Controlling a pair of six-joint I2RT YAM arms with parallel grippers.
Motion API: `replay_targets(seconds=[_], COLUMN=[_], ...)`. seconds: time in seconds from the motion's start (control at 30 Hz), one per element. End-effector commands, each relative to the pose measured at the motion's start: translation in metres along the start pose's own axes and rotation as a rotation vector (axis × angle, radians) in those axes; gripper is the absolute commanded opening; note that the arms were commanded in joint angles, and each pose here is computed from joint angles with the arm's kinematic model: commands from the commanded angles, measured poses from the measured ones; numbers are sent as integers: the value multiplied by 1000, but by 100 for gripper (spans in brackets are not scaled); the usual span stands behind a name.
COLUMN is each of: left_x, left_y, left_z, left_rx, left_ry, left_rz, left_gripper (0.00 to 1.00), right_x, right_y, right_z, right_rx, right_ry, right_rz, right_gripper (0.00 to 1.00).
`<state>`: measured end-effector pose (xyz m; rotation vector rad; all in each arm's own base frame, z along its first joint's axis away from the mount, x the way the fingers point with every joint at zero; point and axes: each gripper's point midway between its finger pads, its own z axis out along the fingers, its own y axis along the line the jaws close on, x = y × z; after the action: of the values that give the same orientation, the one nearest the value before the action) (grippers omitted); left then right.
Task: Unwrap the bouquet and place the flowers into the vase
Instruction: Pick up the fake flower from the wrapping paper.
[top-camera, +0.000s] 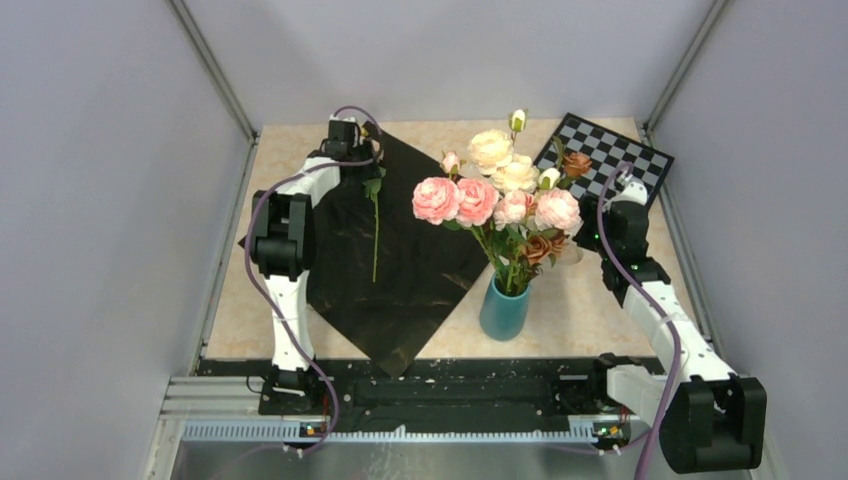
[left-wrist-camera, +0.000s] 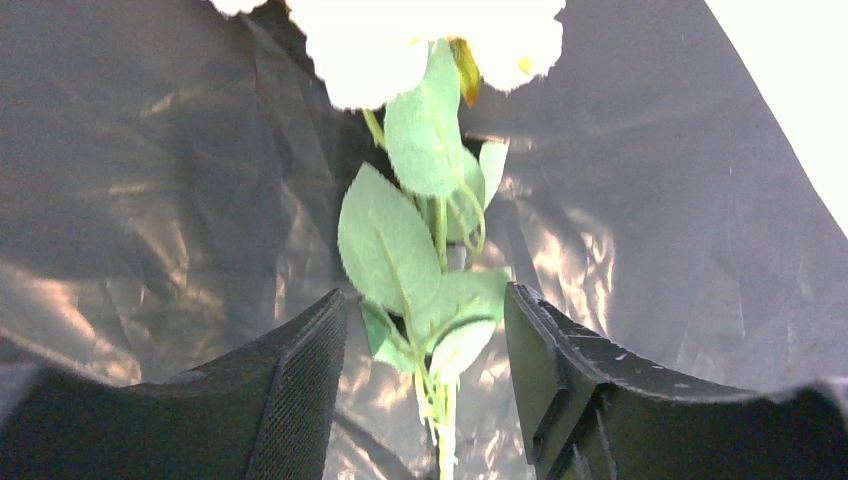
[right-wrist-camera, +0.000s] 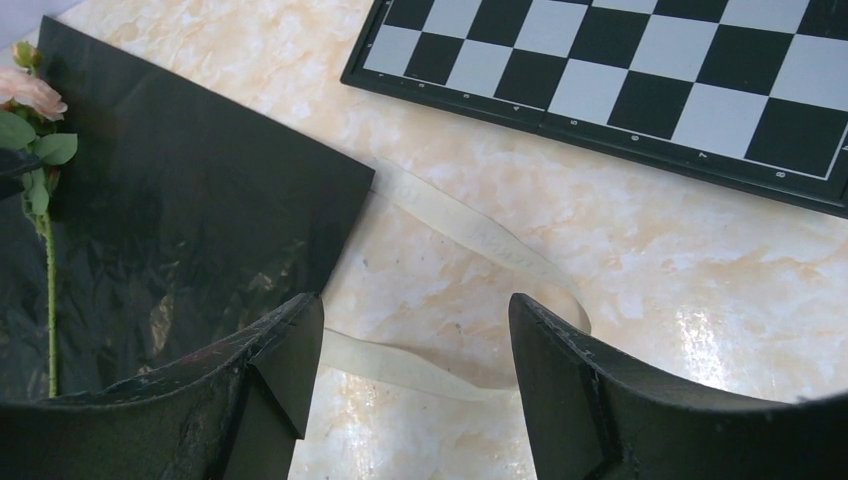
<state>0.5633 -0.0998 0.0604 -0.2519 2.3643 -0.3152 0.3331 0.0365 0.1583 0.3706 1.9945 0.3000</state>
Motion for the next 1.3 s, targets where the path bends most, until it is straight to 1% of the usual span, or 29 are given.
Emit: replay_targets(seconds=[0.0,0.03,0.13,0.27,0.4,0.5,0.67,0.8,1.03,1.13,1.17,1.27], left_x=[-15,-14,-11,-7,-6,-10,-17,-26,-54,-66,-74,-82], left_y=[-3,-2,-1,0,-1,-1,-4,-6,-22,-37,-44,-53], left_z=[7,9,14,19,19,17,8,-3,-39,-60,-72,-98], left_rx=[16,11,5,4,9,4,10,11,68,140,168,212], left_ry=[-20,-17,3,20,21,9,-17,-56,-167,-215,-245,-294], left_rz=[-9,-11,-12,-18,-25,-29,-35,-43,-63,-62,-61,-62], left_gripper=[61,61,61,54,38,30,11,0,0,0,0,0], right_x=[-8,-12,-12,-12,-11,-11,-10,-10,-14,-15,-15,-16], right_y=[8,10,11,12,12,13,13,13,14,15,15,16], right_z=[2,3,4,5,5,4,4,3,0,-1,-1,-3], right_rx=[-44,-54,-60,-68,-69,-73,-74,-75,-81,-83,-84,-86], right_ry=[-33,-52,-51,-51,-49,-48,-49,-49,-61,-63,-63,-67], right_rz=[21,22,23,26,25,25,24,22,19,20,20,19], right_gripper=[69,69,69,69,69,68,68,68,68,68,68,68])
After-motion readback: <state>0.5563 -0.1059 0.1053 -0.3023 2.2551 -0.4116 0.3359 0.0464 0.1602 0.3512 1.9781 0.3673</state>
